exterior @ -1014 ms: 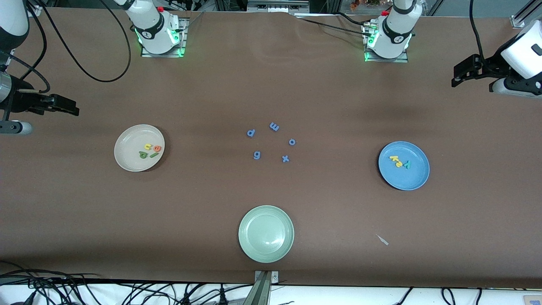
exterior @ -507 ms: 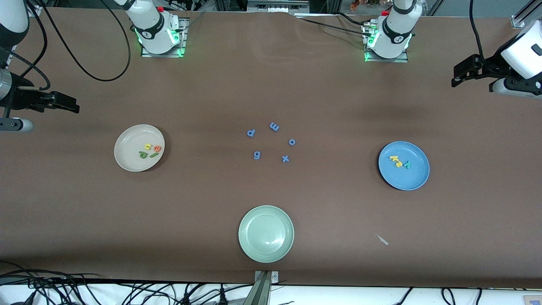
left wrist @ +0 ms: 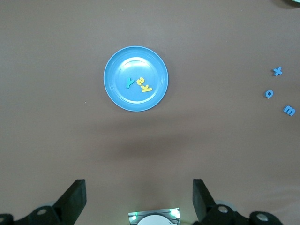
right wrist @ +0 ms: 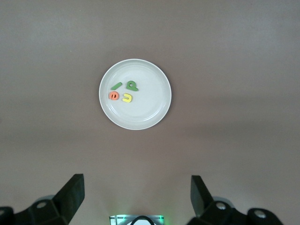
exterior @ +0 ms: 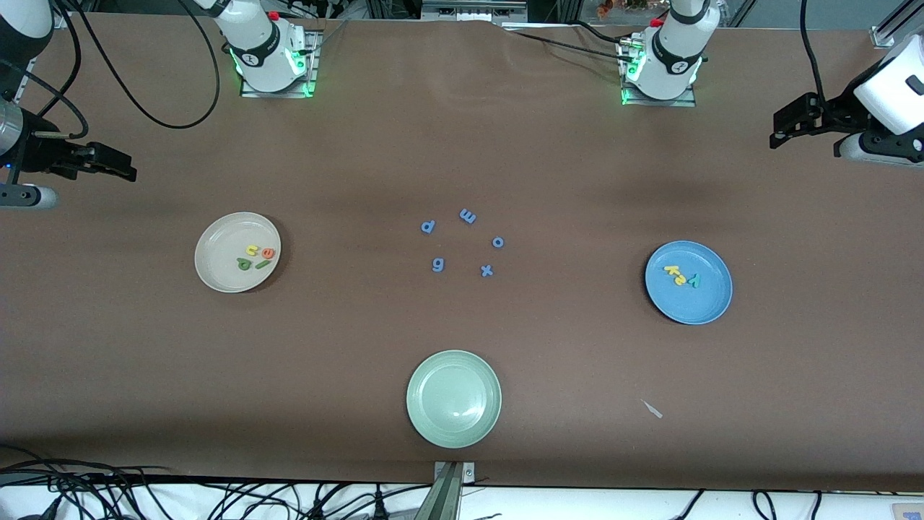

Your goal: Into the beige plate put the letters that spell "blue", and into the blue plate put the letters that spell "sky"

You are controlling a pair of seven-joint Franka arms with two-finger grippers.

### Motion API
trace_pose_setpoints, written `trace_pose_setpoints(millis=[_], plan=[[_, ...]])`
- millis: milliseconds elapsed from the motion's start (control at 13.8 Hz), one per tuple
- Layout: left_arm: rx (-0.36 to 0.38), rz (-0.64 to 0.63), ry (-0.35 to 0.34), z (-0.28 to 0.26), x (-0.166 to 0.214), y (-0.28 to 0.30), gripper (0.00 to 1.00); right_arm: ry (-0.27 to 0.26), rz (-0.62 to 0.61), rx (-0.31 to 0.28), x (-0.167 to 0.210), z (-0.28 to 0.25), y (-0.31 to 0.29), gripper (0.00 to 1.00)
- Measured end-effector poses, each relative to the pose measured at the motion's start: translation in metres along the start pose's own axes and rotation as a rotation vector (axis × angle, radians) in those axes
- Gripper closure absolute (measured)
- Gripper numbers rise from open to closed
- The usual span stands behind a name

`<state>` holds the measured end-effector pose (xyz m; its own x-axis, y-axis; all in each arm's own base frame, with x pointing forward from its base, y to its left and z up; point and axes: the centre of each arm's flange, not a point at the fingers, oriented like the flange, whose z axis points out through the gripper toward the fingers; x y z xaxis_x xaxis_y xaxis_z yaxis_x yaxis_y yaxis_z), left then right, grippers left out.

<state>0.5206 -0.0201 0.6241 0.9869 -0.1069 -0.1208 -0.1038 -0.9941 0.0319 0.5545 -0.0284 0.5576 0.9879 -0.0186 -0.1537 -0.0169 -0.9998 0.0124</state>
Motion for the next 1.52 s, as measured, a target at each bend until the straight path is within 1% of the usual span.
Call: trace_pose_setpoints(millis=[579, 1159, 1521], plan=[[0.0, -0.001, 0.0, 0.0, 0.0, 0.0, 0.0, 0.022, -0.005, -0.001, 0.003, -0.002, -0.003, 0.0], [0.0, -0.001, 0.0, 0.0, 0.0, 0.0, 0.0, 0.02, -0.012, -0.002, 0.003, -0.001, -0.007, 0.0], [0.0, -0.001, 0.0, 0.0, 0.0, 0.0, 0.0, 0.004, -0.022, -0.003, 0.001, 0.001, -0.013, 0.0]])
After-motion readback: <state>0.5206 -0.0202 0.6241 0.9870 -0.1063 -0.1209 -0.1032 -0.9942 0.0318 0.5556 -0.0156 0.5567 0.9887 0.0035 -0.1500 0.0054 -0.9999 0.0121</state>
